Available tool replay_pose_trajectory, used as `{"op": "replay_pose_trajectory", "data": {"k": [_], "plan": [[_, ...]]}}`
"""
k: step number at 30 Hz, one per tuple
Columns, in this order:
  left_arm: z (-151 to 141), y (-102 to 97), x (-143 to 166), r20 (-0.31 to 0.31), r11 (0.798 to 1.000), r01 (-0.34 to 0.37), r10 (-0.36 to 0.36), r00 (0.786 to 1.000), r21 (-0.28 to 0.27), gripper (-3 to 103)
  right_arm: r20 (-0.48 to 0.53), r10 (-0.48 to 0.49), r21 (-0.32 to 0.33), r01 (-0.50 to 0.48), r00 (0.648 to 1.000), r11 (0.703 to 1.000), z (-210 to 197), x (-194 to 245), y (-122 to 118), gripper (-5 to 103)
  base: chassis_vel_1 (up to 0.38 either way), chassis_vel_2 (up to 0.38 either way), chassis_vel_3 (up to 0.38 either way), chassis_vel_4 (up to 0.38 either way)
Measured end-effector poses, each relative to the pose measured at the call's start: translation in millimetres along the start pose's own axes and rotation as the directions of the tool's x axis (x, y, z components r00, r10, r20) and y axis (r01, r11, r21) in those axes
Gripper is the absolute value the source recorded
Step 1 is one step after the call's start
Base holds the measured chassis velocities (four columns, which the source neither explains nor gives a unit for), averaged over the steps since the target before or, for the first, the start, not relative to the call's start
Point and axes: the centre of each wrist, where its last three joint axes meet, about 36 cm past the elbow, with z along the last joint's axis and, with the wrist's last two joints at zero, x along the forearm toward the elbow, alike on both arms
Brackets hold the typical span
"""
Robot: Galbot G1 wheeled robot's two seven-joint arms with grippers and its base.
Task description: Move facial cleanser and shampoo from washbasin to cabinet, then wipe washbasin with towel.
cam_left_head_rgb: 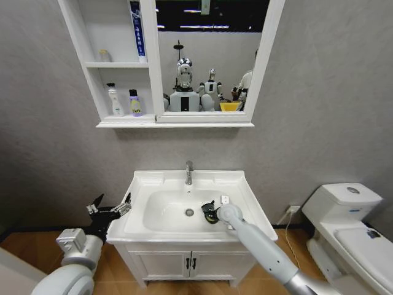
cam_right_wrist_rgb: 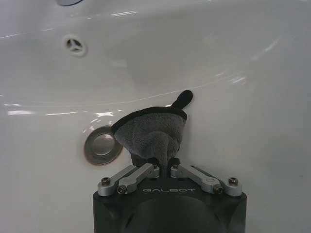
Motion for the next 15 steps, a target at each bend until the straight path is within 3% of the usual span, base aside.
{"op": "replay_pose_trajectory", "data": {"k": [3,6,15], "plan": [[0,0.0,0,0.0,1.0,0.0,0.0,1.0,0.0,100,-0.004,-0.018,0.005,0.018,1.0,1.0,1,-3,9,5,0.0,0.0,0.0,0.0],[0,0.0,0,0.0,1.0,0.0,0.0,1.0,0.0,100,-0.006,-0.078,0.036,0.079,0.997,0.996,0,-14,40,5,0.0,0.0,0.0,0.0],[0,0.0,0,0.0,1.0,0.0,0.0,1.0,0.0,100,0.025,-0.208,0.048,0.207,0.978,0.977,-6,-22,72,5,0.0,0.0,0.0,0.0]]}}
